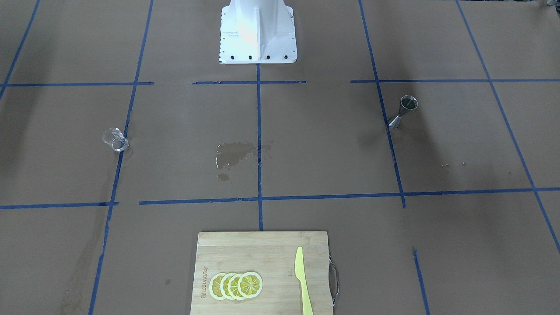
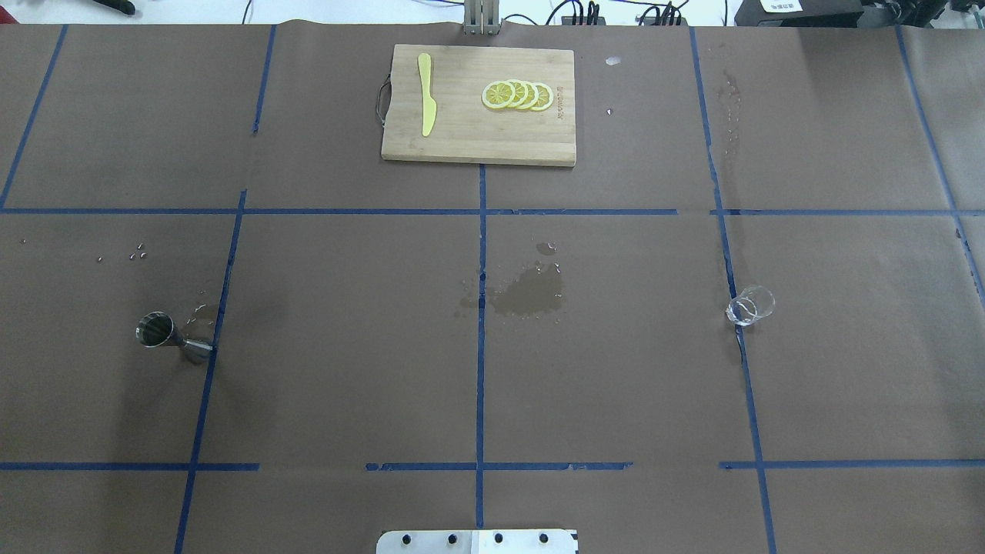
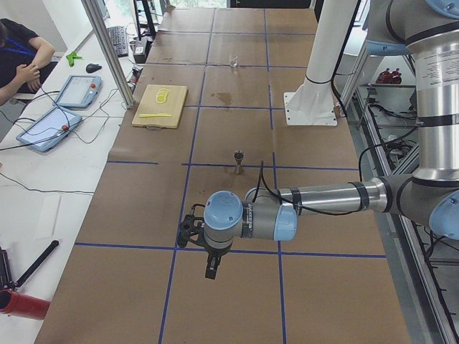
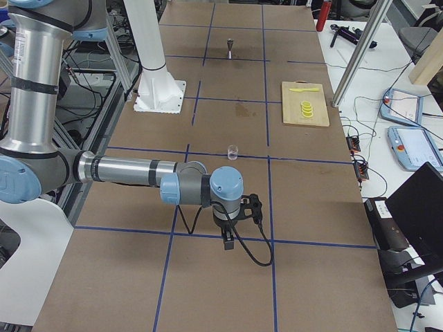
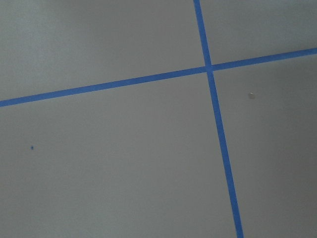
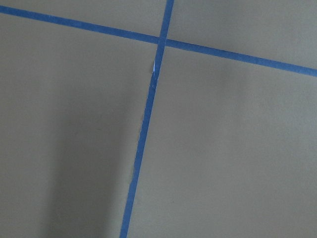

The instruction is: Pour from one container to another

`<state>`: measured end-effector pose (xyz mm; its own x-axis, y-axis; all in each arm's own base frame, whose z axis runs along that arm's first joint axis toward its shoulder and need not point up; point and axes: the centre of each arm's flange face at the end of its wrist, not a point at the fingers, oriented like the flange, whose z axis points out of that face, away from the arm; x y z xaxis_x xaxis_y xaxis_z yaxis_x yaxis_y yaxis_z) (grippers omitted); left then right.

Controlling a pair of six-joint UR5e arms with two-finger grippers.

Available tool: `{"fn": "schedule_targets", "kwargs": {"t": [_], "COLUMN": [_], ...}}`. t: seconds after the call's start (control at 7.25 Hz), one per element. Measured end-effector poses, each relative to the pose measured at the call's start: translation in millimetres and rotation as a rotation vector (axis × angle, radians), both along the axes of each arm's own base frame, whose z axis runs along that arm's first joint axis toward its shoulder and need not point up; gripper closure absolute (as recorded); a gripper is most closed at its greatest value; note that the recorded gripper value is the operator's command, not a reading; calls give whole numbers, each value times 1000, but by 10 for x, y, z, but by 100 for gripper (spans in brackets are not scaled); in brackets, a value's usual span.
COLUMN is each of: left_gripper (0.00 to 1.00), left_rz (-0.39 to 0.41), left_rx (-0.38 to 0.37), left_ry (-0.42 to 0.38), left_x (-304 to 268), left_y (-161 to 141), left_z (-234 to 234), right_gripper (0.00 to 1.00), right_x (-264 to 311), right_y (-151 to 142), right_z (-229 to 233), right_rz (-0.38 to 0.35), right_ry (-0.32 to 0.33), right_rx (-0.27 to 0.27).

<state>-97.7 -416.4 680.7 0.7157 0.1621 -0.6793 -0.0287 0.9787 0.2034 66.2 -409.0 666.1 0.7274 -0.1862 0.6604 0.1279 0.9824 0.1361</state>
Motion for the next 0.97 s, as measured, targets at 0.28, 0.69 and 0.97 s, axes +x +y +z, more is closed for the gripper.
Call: {"fn": "schedule_targets", "kwargs": {"t": [0.28,0.69,0.97], "left_gripper": [0,0,0], "left_rz": [0,1,1], "left_rx": [4,11,18], "left_ry": [0,-1,-1], "left_x": [2,5,6], "left_y": [-7,-16,-32], "left_z": [-30,-59,-87], "right_gripper": [0,0,0], "right_x": [-12,-36,-64], "right_y": [2,4,0], "right_z": [4,7,7], "right_rz": [-3,-9,-15], "right_ry": [0,-1,-1], "right_rx": [-1,-2,-2]}}
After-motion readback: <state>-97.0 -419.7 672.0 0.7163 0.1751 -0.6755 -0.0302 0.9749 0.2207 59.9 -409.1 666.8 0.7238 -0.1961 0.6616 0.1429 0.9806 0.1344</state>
